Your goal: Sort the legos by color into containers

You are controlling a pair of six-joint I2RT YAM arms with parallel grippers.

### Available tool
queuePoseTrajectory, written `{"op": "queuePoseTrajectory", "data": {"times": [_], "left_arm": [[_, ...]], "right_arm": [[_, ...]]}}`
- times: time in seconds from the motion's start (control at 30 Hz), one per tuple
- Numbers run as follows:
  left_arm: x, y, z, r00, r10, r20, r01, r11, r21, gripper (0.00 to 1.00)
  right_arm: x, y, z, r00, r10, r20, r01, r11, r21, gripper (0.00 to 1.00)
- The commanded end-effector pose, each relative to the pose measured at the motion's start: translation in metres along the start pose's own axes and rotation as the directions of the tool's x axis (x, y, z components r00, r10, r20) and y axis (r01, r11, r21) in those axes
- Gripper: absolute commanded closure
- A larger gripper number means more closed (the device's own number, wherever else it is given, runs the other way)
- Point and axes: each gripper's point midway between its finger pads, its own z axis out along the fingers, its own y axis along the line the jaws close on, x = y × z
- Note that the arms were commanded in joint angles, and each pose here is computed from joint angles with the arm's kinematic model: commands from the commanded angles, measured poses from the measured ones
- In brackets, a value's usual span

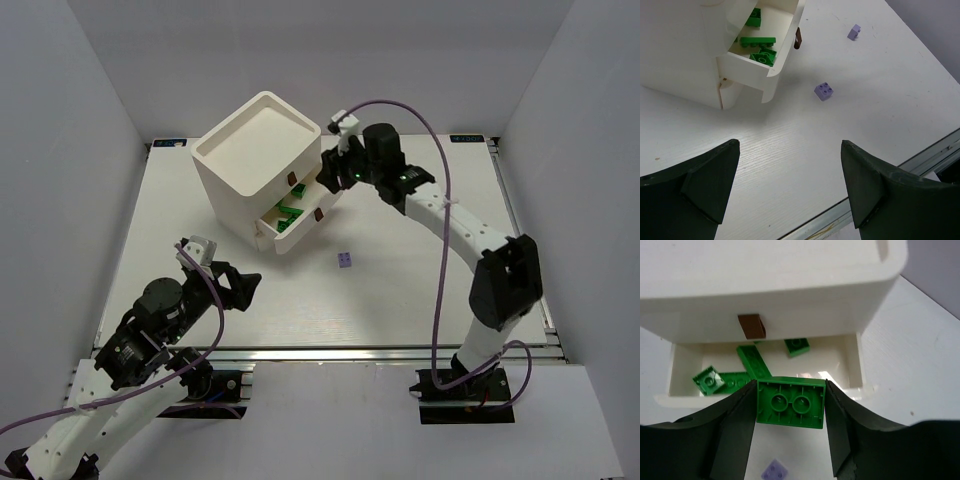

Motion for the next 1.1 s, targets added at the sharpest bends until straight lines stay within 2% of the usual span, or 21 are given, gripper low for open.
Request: {"op": "queuePoseTrajectory", "data": {"times": [0.0, 0.1, 0.2, 0.23, 0.27, 0.33, 0.43, 0.5, 0.57, 0.6, 0.67, 0.7, 0.73, 0.77, 0.8, 0.87, 0.93, 0.97, 1.0, 1.03, 1.07], "left_arm": [[-0.001, 0.002, -0.001, 1.0, -0.008, 0.006, 0.008, 1.0, -0.012, 0.08], [-0.001, 0.003, 0.0, 1.0, -0.009, 0.006, 0.009, 1.0, -0.017, 0.08], [0.001, 0.003, 0.001, 1.0, -0.008, -0.001, 0.007, 1.0, -0.021, 0.08], [0.0, 0.003, 0.0, 1.0, -0.01, 0.002, 0.01, 1.0, -0.02, 0.08], [0.001, 0.003, 0.001, 1.0, -0.009, -0.003, 0.009, 1.0, -0.019, 0.08], [0.002, 0.002, 0.002, 1.0, -0.007, -0.007, 0.007, 1.0, -0.017, 0.08], [0.004, 0.002, 0.004, 1.0, -0.005, -0.018, 0.005, 1.0, -0.016, 0.08], [0.004, 0.001, 0.006, 1.0, -0.005, -0.02, 0.004, 1.0, -0.015, 0.11], [0.005, -0.003, 0.011, 1.0, 0.001, -0.031, 0.0, 1.0, 0.006, 0.18], [0.005, -0.005, 0.013, 0.999, 0.001, -0.038, -0.001, 1.0, 0.014, 0.34], [0.012, -0.017, 0.025, 0.996, -0.016, -0.086, 0.021, 0.998, 0.061, 0.55], [0.014, -0.023, 0.03, 0.995, -0.022, -0.101, 0.031, 0.996, 0.089, 0.76], [0.012, -0.037, 0.036, 0.994, -0.03, -0.107, 0.046, 0.988, 0.144, 0.85], [0.024, -0.045, 0.047, 0.984, -0.032, -0.177, 0.063, 0.983, 0.171, 0.92], [0.016, -0.054, 0.053, 0.983, -0.039, -0.177, 0.075, 0.978, 0.197, 0.97], [0.017, -0.066, 0.061, 0.976, -0.048, -0.211, 0.1, 0.966, 0.24, 0.97], [0.007, -0.075, 0.076, 0.977, -0.054, -0.208, 0.109, 0.959, 0.263, 0.93], [0.003, -0.078, 0.08, 0.976, -0.061, -0.209, 0.116, 0.958, 0.263, 0.91], [0.011, -0.079, 0.092, 0.967, -0.055, -0.249, 0.118, 0.962, 0.245, 0.89], [-0.001, -0.083, 0.1, 0.969, -0.056, -0.242, 0.116, 0.963, 0.241, 0.83], [-0.002, -0.087, 0.106, 0.964, -0.06, -0.259, 0.123, 0.965, 0.233, 0.82]], "right_arm": [[-0.004, 0.02, 0.026, 0.999, -0.019, -0.028, 0.017, 0.997, -0.073, 0.67], [-0.002, 0.023, 0.046, 0.999, -0.01, -0.048, 0.007, 0.997, -0.079, 0.58], [0.004, 0.022, 0.057, 0.998, -0.005, -0.069, 0.0, 0.997, -0.08, 0.37], [0.006, 0.021, 0.059, 0.997, -0.006, -0.074, 0.0, 0.997, -0.079, 0.25], [0.008, 0.022, 0.06, 0.997, -0.006, -0.078, 0.0, 0.997, -0.08, 0.21], [0.008, 0.021, 0.059, 0.997, -0.004, -0.08, -0.002, 0.997, -0.079, 0.14], [0.003, 0.022, 0.052, 0.997, -0.004, -0.072, -0.002, 0.996, -0.085, 0.13], [-0.005, 0.023, 0.038, 0.998, -0.003, -0.065, -0.002, 0.997, -0.075, 0.19], [-0.01, 0.021, 0.019, 0.998, 0.012, -0.065, -0.016, 0.998, -0.061, 0.24], [-0.012, 0.02, 0.007, 0.998, 0.011, -0.064, -0.015, 0.998, -0.058, 0.28], [-0.006, 0.03, -0.033, 0.999, 0.022, -0.05, -0.027, 0.995, -0.101, 0.52], [-0.024, 0.031, -0.068, 1.0, 0.008, 0.026, -0.005, 0.995, -0.104, 0.65], [0.011, 0.037, -0.075, 1.0, 0.023, -0.011, -0.025, 0.992, -0.126, 0.89], [0.021, 0.05, -0.091, 1.0, 0.019, -0.004, -0.02, 0.972, -0.235, 0.96], [0.021, 0.066, -0.115, 1.0, -0.011, 0.027, 0.018, 0.954, -0.299, 0.96], [0.068, 0.084, -0.131, 0.999, 0.0, -0.048, -0.019, 0.921, -0.389, 0.98], [0.079, 0.089, -0.147, 0.999, -0.015, -0.03, 0.002, 0.916, -0.401, 0.99], [0.098, 0.084, -0.145, 0.999, -0.006, -0.054, -0.015, 0.927, -0.376, 0.99], [0.099, 0.077, -0.149, 0.999, -0.013, -0.037, 0.0, 0.938, -0.345, 1.0], [0.102, 0.069, -0.149, 0.999, -0.019, -0.034, 0.007, 0.95, -0.312, 1.0], [0.102, 0.061, -0.149, 0.999, -0.022, -0.044, 0.01, 0.963, -0.268, 1.0]]}}
